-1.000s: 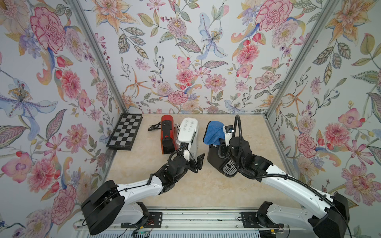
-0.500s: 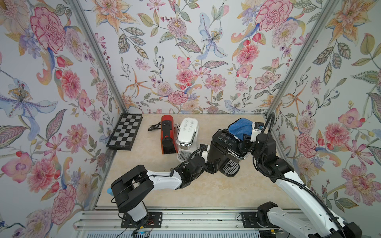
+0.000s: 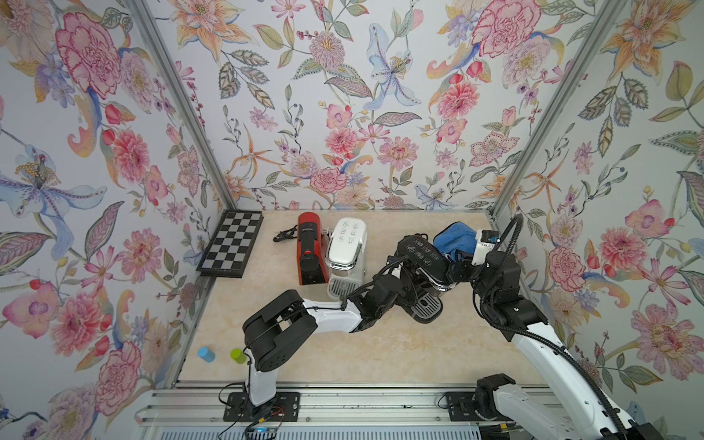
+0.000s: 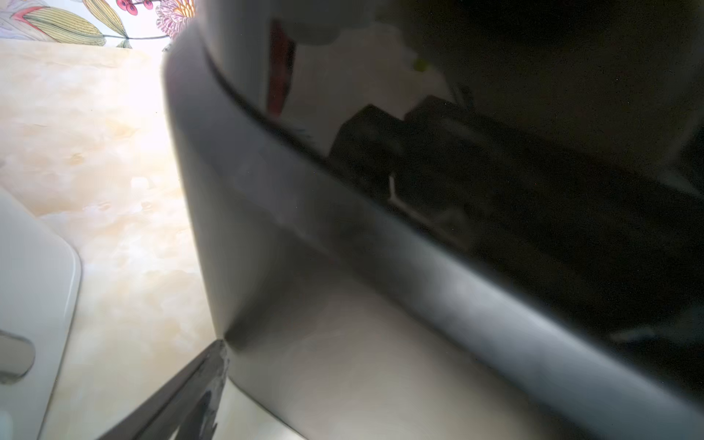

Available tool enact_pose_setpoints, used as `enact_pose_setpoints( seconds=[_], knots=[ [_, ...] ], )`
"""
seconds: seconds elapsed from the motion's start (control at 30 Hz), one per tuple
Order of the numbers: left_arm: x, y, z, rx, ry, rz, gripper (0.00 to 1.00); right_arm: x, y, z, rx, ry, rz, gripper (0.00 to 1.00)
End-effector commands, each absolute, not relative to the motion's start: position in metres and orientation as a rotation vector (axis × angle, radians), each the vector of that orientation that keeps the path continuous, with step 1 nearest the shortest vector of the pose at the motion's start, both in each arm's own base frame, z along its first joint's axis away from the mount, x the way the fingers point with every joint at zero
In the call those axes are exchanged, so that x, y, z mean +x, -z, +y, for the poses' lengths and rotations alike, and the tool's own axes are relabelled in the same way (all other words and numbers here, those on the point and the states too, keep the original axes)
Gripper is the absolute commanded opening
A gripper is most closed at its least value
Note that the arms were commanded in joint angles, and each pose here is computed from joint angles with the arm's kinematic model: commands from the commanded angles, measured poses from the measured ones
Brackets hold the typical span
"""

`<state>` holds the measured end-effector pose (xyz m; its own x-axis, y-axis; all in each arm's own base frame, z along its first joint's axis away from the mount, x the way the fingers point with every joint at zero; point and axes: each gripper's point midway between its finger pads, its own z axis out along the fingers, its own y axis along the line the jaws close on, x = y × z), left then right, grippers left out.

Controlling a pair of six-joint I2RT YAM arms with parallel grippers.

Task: Wipe the surface of a coffee machine
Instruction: Move the coffee machine to the center of the board.

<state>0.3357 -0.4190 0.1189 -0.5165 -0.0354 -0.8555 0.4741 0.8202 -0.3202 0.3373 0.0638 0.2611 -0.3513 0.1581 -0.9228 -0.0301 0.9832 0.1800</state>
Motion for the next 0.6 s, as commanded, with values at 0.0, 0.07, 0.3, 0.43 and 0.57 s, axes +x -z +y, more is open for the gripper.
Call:
enact_pose_setpoints(
  seconds=[0.0, 0.07, 0.3, 0.43, 0.57],
  knots=[
    [0.367, -0.112, -0.416, 0.281, 0.626, 2.029, 0.97, 0.326, -0.216, 0.062, 0.064, -0.167, 2.066, 0.34],
    [0.373, -0.113, -0.424, 0.294, 0.633, 2.013, 0.97, 0.326, -0.215, 0.061, 0.066, -0.16, 2.065, 0.34],
    [0.39, -0.115, -0.466, 0.374, 0.688, 1.99, 0.97, 0.329, -0.219, 0.056, 0.078, -0.153, 2.057, 0.34],
    [0.396, -0.106, -0.483, 0.396, 0.727, 1.994, 0.97, 0.33, -0.224, 0.055, 0.08, -0.154, 2.047, 0.34],
    [0.4, -0.099, -0.49, 0.401, 0.744, 1.999, 0.97, 0.331, -0.236, 0.055, 0.084, -0.161, 2.017, 0.34]
  ],
)
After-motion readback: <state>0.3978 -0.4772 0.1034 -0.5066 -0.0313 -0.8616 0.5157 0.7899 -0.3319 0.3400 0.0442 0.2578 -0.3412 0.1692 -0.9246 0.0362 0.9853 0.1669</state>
